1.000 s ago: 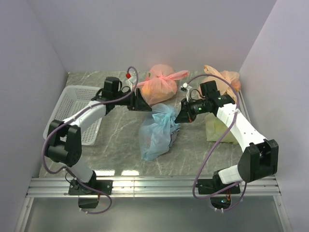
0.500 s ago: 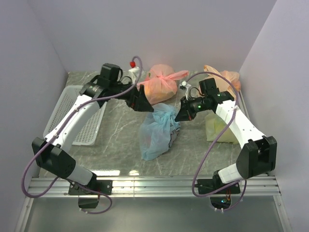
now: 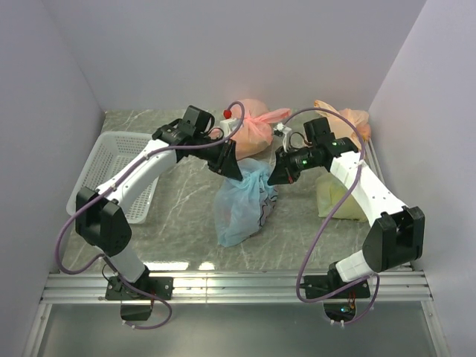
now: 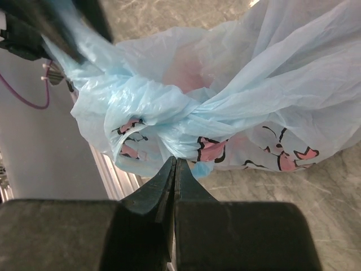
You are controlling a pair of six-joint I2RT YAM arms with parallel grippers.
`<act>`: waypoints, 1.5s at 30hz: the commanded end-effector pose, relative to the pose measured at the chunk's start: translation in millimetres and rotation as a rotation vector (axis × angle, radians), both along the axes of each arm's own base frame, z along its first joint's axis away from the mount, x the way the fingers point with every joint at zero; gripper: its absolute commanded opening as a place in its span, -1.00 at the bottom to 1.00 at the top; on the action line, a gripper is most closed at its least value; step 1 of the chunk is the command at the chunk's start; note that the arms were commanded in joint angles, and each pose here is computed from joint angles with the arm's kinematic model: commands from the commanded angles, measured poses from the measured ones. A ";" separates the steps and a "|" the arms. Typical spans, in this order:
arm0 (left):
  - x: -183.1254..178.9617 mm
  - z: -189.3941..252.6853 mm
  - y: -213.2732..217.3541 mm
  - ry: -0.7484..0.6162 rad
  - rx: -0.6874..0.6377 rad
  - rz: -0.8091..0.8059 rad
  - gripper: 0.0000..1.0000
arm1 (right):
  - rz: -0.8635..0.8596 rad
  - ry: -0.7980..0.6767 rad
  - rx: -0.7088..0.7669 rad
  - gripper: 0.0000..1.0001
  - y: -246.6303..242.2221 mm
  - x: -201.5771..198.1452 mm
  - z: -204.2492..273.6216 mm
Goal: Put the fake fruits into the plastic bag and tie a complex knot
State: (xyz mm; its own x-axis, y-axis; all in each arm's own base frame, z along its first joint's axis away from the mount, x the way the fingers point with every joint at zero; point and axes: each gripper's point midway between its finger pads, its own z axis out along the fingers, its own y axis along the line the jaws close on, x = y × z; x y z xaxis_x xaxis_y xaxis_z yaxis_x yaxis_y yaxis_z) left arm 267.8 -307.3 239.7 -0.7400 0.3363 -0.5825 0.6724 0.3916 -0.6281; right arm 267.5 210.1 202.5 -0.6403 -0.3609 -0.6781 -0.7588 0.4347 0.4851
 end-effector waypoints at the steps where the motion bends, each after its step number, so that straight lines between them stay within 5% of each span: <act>1: -3.0 -1.4 8.6 0.018 -0.032 -0.027 -0.79 | 0.027 -0.074 -0.016 -1.00 -0.7 4.9 12.1; 2: 0.2 -5.4 14.5 0.039 -0.035 -0.005 -0.99 | 0.027 -0.065 -0.030 -1.00 -3.7 2.9 9.5; 9: 47.7 -3.2 85.6 -0.028 -0.006 0.265 -0.99 | 0.000 -0.111 -0.177 -1.00 -44.0 3.3 -8.8; 18: 53.3 -91.7 168.9 -0.099 0.332 0.499 -0.99 | -0.101 -0.067 -0.493 -1.00 -123.3 9.6 -96.0; 23: 54.9 -120.6 183.7 -0.081 0.428 0.532 -0.99 | -0.138 -0.071 -0.472 -1.00 -121.9 21.2 -89.3; 27: 54.8 -107.4 164.3 -0.109 0.340 0.404 -0.99 | -0.085 -0.050 -0.354 -1.00 -94.2 21.0 -64.4; 30: 51.9 -90.0 146.1 -0.137 0.276 0.321 -0.75 | -0.073 0.050 -0.230 -0.28 -71.8 16.4 -40.4; 33: 54.6 -79.2 142.9 -0.169 0.258 0.318 -0.37 | -0.179 0.090 -0.178 0.19 -64.6 24.9 -18.1; 36: 55.1 -78.5 142.5 -0.186 0.274 0.315 -0.30 | -0.310 0.124 -0.181 0.37 -67.2 35.6 -8.9; 45: 47.6 -76.6 132.6 -0.224 0.290 0.264 -0.31 | -0.467 0.302 -0.248 0.43 -80.3 36.8 -53.4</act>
State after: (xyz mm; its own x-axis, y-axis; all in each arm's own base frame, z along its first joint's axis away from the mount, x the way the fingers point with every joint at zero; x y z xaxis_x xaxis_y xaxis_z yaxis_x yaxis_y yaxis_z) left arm 311.8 -170.8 143.0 -0.7502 0.2975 -0.5905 0.5797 0.7254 -0.3711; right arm 300.6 133.8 161.2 -0.8772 -0.2059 -0.4337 -0.4121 0.7865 0.4601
